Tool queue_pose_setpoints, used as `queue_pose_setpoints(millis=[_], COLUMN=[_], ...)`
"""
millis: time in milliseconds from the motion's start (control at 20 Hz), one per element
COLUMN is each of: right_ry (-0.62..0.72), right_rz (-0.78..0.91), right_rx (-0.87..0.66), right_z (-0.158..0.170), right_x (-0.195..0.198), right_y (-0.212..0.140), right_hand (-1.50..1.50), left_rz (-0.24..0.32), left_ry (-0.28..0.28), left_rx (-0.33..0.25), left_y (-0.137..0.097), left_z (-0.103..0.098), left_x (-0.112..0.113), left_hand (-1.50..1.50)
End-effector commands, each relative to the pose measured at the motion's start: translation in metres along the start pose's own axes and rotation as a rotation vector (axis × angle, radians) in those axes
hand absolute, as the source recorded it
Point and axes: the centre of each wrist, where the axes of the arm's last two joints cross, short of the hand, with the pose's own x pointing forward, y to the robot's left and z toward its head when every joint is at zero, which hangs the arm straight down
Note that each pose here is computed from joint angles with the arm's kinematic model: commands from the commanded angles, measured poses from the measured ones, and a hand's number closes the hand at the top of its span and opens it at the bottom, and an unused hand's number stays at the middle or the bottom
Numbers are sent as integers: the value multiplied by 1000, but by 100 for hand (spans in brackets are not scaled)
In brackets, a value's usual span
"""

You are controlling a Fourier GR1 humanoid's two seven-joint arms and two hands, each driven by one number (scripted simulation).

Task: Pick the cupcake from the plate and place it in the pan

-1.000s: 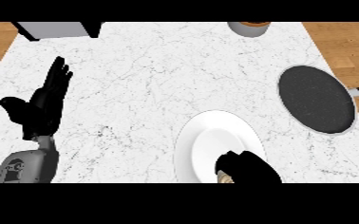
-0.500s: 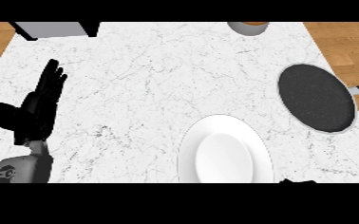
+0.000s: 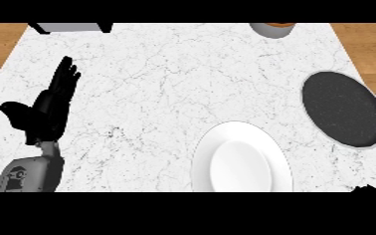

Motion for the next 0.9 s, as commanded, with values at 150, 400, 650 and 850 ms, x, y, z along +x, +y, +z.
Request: queue_pose_setpoints(millis=[150, 400, 650, 850], right_ry=[100, 171, 205, 231], right_rz=[-212, -94, 41, 106], right_rx=[-154, -216, -243, -242], right_z=[-20, -49, -86, -104], right_x=[-66, -130, -180, -210], right_y=[-45, -93, -75, -49], right_hand=[150, 150, 150, 150], left_rz=[-1, 4, 6, 15], left_ry=[2, -16, -27, -30], left_rx=[-27, -56, -68, -66], left_y=[-4, -11, -21, -12], left_z=[-11, -20, -23, -17], left_x=[13, 13, 10, 2], left_hand=[0, 0, 0, 0])
